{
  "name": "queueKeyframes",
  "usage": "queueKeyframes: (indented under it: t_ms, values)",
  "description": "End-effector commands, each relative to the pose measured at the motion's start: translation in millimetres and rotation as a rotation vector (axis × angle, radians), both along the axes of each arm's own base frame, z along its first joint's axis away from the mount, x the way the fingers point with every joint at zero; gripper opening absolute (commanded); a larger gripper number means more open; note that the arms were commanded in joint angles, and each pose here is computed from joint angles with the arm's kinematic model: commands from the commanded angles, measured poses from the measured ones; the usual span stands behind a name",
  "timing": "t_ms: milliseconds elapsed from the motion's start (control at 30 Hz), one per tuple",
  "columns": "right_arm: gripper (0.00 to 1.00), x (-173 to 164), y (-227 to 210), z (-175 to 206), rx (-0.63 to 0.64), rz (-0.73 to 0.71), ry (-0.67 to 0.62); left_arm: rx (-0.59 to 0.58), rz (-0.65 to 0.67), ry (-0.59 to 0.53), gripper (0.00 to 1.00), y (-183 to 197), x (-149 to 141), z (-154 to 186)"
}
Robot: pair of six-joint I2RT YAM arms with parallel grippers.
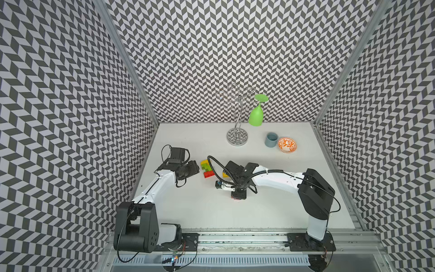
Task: Assemble the letter s with lego
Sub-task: Assemble the lego brick with the lego brick, then pick up the lego brick from the center of the board.
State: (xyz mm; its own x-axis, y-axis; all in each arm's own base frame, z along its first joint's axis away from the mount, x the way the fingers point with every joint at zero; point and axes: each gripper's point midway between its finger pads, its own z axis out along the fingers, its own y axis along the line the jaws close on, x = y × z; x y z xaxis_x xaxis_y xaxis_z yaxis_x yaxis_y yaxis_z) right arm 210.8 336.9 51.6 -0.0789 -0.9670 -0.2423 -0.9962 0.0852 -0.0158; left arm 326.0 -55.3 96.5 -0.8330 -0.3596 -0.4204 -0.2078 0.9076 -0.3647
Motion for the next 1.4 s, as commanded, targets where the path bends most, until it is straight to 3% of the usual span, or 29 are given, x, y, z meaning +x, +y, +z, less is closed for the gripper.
queueKeyframes:
  t_ms: [0, 433, 1000, 1367]
  values:
    - [0.39, 5.8, 1.0, 18.8, 0.025, 0.011, -0.045, 0.004, 0.005, -0.023, 0.65, 3.2, 1.1, 3.3]
    - [0.57, -3.5, -6.3, 14.8, 0.036, 0.018, -0.038, 0.006, 0.005, -0.023, 0.65, 3.1, 0.9, 3.5]
    - [0.61, -0.6, -6.2, -9.4, 0.015, 0.023, -0.044, 0.006, 0.004, -0.018, 0.65, 3.3, 0.9, 2.3]
    - [0.56, -5.5, -7.7, -26.0, 0.004, 0.029, -0.009, 0.003, 0.001, -0.020, 0.65, 2.9, 0.8, 2.7]
